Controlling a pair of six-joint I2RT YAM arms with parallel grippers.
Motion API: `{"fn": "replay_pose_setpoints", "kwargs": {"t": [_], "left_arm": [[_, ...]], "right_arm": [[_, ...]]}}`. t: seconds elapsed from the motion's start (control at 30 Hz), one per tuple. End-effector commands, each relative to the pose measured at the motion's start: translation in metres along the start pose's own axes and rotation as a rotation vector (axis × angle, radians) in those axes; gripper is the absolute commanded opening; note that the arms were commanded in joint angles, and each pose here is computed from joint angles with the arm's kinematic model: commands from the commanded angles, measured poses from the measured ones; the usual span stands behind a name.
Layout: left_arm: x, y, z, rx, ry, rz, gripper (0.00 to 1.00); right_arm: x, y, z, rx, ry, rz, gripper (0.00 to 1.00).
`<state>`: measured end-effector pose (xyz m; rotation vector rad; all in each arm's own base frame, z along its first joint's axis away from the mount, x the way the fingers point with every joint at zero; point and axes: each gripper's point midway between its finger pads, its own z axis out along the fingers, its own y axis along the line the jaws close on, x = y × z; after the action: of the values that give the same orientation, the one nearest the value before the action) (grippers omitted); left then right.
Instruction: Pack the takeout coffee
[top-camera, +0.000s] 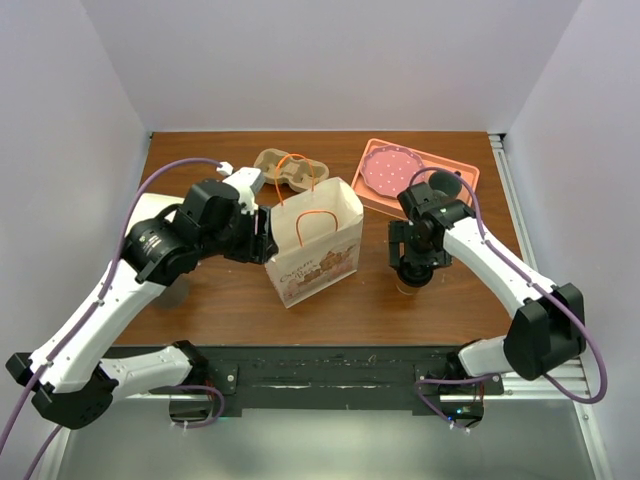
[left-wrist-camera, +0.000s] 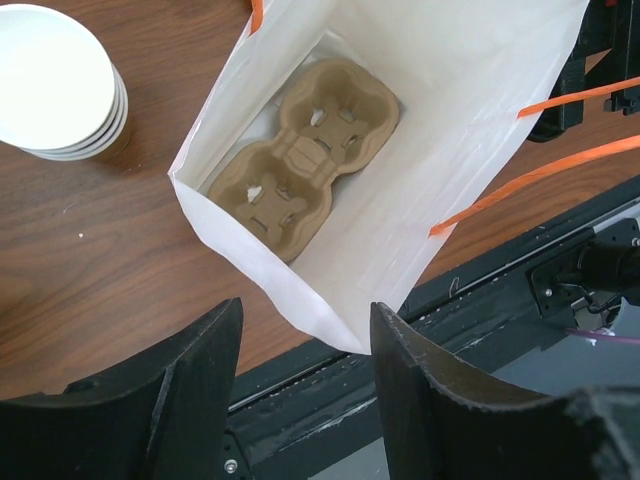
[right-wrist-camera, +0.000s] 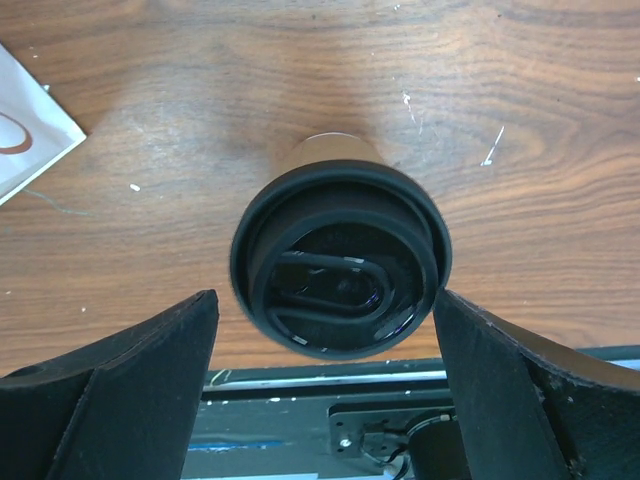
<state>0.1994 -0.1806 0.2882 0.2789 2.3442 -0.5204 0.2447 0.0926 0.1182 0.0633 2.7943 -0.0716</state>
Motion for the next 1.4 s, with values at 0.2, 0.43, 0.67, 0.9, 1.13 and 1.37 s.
{"fn": "replay_pose_setpoints", "kwargs": {"t": [0.2, 0.43, 0.67, 0.9, 1.13, 1.37], "left_arm": [[-0.01, 0.001, -0.011, -0.006, -0.052, -0.045, 0.59], [-0.01, 0.0, -0.006, -0.012, -0.043, -0.059, 0.59], [-0.018, 0.002, -0.005, -0.039, -0.074, -0.107, 0.59], [-0.024, 0.009, 0.019, -0.103, -0.084, -0.13, 0.55], [-0.018, -0.001, 0.035, -0.046, -0.015, -0.02, 0.16], [-0.033, -0.029, 0.032, 0.16, -0.111, 0.217, 0.0]], "right_arm": [[-0.001, -0.007, 0.007, 0.024, -0.024, -0.036, 0.82], [0.004, -0.006, 0.013, 0.012, -0.015, -0.044, 0.73], [0.008, -0.005, 0.018, 0.009, -0.002, -0.043, 0.64], [0.008, -0.003, 0.013, -0.005, 0.011, -0.052, 0.57], [-0.001, -0.003, 0.002, -0.005, 0.003, -0.062, 0.52], [-0.013, -0.006, -0.012, 0.005, -0.036, -0.075, 0.49]]}}
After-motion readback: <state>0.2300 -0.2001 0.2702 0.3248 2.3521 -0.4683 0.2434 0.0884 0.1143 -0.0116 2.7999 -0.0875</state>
